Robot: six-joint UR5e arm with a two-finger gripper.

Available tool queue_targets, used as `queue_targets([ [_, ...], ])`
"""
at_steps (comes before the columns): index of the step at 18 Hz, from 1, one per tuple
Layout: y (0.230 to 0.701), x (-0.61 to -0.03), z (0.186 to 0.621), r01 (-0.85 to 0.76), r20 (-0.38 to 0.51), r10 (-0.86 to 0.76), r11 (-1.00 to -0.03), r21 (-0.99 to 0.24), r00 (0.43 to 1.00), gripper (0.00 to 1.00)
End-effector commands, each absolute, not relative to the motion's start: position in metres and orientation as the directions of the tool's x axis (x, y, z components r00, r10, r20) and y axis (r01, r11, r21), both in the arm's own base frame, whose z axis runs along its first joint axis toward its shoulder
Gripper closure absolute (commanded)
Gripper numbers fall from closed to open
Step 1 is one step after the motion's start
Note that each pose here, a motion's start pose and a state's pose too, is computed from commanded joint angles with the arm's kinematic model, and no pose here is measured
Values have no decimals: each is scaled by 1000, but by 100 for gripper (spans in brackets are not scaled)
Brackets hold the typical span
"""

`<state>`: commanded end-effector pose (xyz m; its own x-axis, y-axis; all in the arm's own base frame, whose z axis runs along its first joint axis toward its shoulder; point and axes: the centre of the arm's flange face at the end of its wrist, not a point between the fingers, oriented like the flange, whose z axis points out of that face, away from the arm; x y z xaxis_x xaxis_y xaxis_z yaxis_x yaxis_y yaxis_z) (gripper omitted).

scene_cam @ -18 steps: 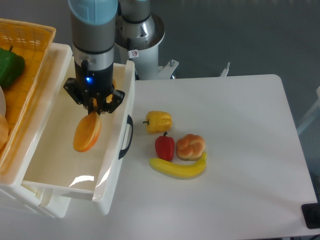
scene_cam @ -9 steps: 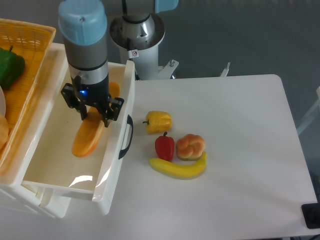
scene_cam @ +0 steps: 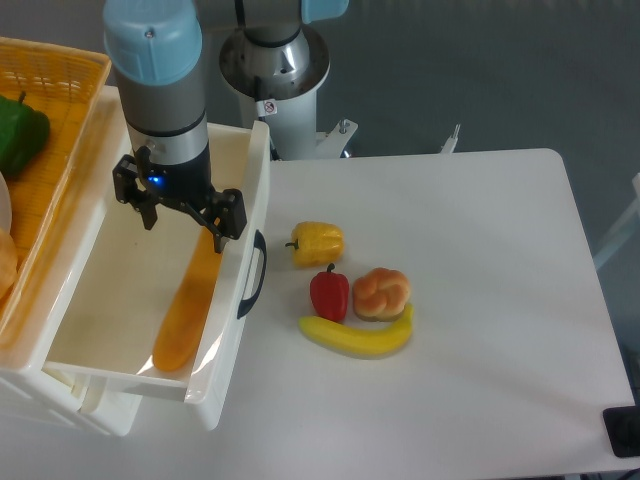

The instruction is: Place the long bread in the upper white drawer

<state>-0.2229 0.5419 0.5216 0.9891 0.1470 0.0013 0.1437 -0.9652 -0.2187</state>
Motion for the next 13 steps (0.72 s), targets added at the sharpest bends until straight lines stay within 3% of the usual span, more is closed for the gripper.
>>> queue_targets([
  [6, 503, -296, 539, 102, -62, 120, -966, -237, 991, 0],
  [13, 444, -398, 514, 14, -94, 32, -982, -186, 995, 0],
])
